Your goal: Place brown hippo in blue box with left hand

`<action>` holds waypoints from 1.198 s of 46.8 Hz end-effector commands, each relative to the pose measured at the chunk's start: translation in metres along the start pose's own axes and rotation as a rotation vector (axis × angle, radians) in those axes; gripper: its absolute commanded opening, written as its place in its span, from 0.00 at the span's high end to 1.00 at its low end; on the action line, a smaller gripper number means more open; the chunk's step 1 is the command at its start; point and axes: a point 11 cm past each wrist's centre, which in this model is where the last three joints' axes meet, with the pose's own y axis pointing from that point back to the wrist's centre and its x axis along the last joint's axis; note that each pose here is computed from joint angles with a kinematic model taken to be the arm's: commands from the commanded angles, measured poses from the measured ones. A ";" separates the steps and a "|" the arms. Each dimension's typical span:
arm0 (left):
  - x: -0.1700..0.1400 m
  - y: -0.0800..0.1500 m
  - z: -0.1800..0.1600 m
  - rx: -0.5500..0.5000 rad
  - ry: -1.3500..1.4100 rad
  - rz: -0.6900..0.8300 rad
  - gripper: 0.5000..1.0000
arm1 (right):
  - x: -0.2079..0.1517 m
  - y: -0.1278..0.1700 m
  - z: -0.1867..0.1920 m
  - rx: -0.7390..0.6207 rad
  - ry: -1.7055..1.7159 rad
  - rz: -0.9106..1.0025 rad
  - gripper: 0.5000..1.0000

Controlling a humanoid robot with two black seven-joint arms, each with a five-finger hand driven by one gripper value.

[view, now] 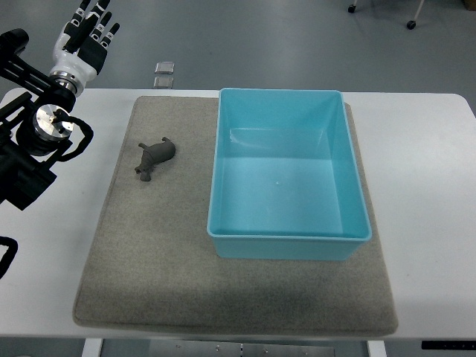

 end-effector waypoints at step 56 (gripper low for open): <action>-0.007 0.002 -0.004 0.020 -0.111 -0.087 0.01 | 0.000 0.000 0.000 0.000 0.000 0.000 0.13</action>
